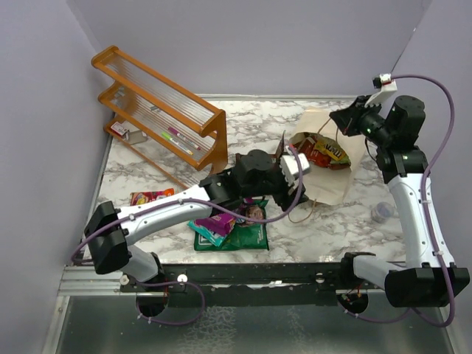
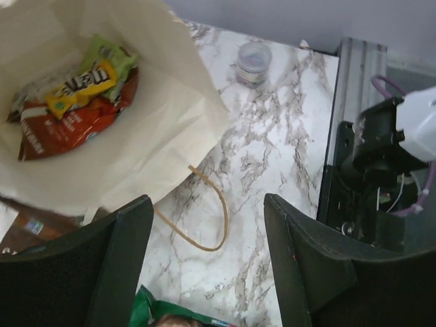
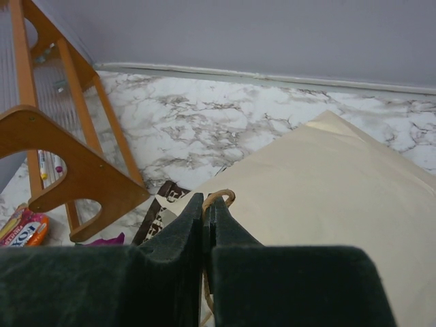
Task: Take the snacks out of the paper bag
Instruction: Take out the snack from the paper bag.
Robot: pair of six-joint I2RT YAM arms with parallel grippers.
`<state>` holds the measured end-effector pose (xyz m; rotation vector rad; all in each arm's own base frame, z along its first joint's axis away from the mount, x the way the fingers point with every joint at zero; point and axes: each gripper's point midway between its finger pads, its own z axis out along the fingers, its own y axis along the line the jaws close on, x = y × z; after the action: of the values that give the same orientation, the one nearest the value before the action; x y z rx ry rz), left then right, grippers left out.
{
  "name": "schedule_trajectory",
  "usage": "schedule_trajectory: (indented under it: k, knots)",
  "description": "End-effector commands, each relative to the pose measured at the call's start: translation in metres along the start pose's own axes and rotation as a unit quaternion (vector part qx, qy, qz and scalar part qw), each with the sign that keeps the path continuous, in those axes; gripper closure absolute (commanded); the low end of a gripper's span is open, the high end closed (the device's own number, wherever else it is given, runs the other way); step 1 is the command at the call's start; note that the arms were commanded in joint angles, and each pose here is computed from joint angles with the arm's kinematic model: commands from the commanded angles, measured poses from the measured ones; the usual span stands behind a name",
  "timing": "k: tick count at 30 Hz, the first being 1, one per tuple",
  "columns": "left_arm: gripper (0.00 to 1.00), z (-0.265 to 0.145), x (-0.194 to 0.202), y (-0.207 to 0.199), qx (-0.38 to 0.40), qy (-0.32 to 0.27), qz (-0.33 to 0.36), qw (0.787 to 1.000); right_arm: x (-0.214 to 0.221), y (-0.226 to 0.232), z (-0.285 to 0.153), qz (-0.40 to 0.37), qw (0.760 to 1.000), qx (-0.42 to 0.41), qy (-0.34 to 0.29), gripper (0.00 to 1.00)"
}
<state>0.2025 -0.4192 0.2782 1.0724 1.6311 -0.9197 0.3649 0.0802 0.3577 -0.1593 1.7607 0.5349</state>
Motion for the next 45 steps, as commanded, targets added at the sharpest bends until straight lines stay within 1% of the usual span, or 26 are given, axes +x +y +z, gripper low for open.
schedule_trajectory:
  k: [1, 4, 6, 8, 10, 11, 15, 17, 19, 22, 26, 32, 34, 36, 41, 45]
  knots:
    - [0.35, 0.031, -0.03, -0.027, 0.045, -0.078, 0.153, 0.984, -0.02, 0.008, -0.012, -0.015, 1.0, -0.004, -0.021, 0.99]
    - [0.38, 0.06, -0.015, -0.028, 0.043, -0.061, 0.226, 0.971, -0.018, 0.008, -0.013, -0.015, 1.0, -0.002, -0.019, 0.99]
    - [0.42, 0.078, -0.009, -0.021, 0.03, -0.063, 0.263, 0.962, -0.017, 0.008, -0.013, -0.016, 1.0, -0.002, -0.02, 0.99]
    - [0.48, 0.102, 0.007, -0.011, 0.015, -0.056, 0.285, 0.957, -0.017, 0.008, -0.013, -0.016, 1.0, -0.003, -0.019, 0.99]
    - [0.51, 0.12, 0.015, -0.001, -0.005, -0.059, 0.31, 0.949, -0.017, 0.009, -0.014, -0.015, 1.0, -0.005, -0.019, 0.99]
    - [0.52, 0.128, 0.023, 0.002, -0.008, -0.056, 0.319, 0.946, -0.017, 0.009, -0.014, -0.016, 1.0, -0.006, -0.019, 0.99]
    - [0.53, 0.161, 0.034, 0.018, -0.034, -0.059, 0.354, 0.933, -0.017, 0.011, -0.015, -0.015, 1.0, -0.009, -0.019, 0.99]
    - [0.5, 0.175, 0.044, 0.025, -0.039, -0.053, 0.367, 0.928, -0.018, 0.014, -0.016, -0.014, 1.0, -0.015, -0.02, 0.99]
    - [0.48, 0.185, 0.048, 0.031, -0.044, -0.06, 0.364, 0.929, -0.019, 0.017, -0.016, -0.013, 0.999, -0.021, -0.02, 0.99]
    - [0.48, 0.201, 0.051, 0.039, -0.038, -0.074, 0.344, 0.935, -0.02, 0.019, -0.018, -0.013, 0.999, -0.027, -0.022, 0.99]
    - [0.48, 0.219, 0.058, 0.051, -0.049, -0.09, 0.342, 0.934, -0.022, 0.021, -0.018, -0.013, 0.999, -0.028, -0.023, 0.99]
    - [0.48, 0.247, 0.073, 0.065, -0.039, -0.092, 0.319, 0.942, -0.024, 0.022, -0.019, -0.014, 0.999, -0.031, -0.024, 0.99]
    - [0.51, 0.253, 0.074, 0.072, -0.043, -0.098, 0.315, 0.943, -0.024, 0.023, -0.019, -0.014, 0.999, -0.033, -0.023, 0.99]
    - [0.55, 0.256, 0.074, 0.08, -0.049, -0.11, 0.306, 0.944, -0.025, 0.024, -0.019, -0.015, 0.999, -0.035, -0.024, 0.99]
    - [0.56, 0.251, 0.075, 0.078, -0.022, -0.152, 0.287, 0.946, -0.025, 0.024, -0.02, -0.015, 0.999, -0.035, -0.024, 0.99]
    - [0.6, 0.26, 0.08, 0.078, -0.016, -0.154, 0.29, 0.944, -0.023, 0.025, -0.019, -0.011, 0.999, -0.041, -0.021, 0.99]
